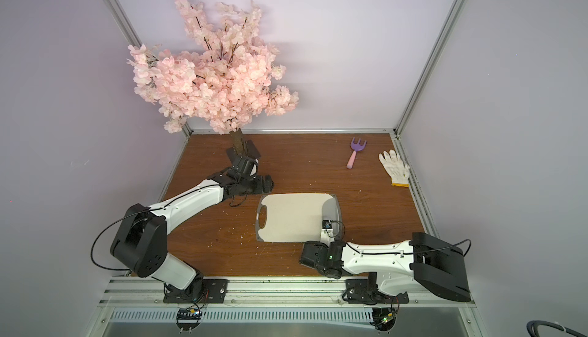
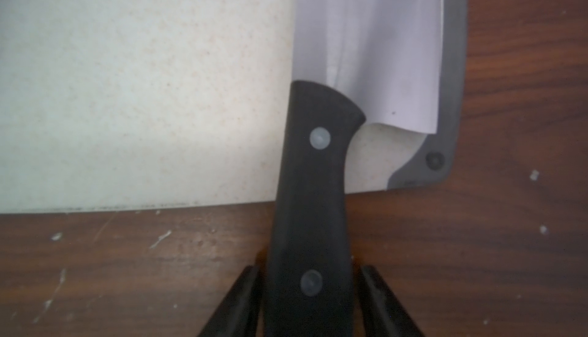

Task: Align the knife with the edge of the cutting board
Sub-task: Place the knife at the edge of the cutting board.

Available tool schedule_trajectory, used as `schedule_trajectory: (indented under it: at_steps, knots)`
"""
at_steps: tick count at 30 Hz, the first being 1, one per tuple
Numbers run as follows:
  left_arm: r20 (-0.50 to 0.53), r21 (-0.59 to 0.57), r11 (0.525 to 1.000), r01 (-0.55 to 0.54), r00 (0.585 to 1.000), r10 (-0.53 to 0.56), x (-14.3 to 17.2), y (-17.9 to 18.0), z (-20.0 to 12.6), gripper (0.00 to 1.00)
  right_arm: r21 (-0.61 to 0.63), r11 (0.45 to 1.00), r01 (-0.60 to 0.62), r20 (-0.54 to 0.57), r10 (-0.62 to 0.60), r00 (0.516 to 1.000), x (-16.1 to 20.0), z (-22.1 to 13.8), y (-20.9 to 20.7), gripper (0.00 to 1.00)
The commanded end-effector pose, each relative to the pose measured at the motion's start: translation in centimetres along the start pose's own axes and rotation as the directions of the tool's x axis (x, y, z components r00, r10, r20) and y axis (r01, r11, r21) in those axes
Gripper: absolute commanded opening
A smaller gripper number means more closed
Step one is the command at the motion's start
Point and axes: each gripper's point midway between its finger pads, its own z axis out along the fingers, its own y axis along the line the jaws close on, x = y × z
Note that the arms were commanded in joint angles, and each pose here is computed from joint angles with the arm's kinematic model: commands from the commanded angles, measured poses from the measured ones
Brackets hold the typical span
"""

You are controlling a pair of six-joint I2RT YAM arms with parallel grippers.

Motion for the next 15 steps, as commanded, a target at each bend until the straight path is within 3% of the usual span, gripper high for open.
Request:
schedule_trajectory:
  at_steps: [1, 7, 15]
  knots:
    - [-0.005, -0.014, 1.000, -0.006, 1.000, 0.006, 0.1, 0.6, 0.1, 1.00, 0.037, 0.999, 0.021, -0.029, -0.020, 0.999, 0.9, 0.0, -1.1, 0.61]
    - [-0.006, -0.017, 1.000, -0.005, 1.000, 0.005, 0.1, 0.7, 0.1, 1.00, 0.055, 0.998, 0.041, -0.036, -0.039, 0.999, 1.4, 0.0, -0.6, 0.64]
    - [-0.007, -0.016, 1.000, -0.007, 1.000, 0.007, 0.1, 0.6, 0.2, 1.00, 0.065, 0.998, 0.027, -0.033, -0.025, 0.999, 2.3, 0.1, -1.0, 0.50]
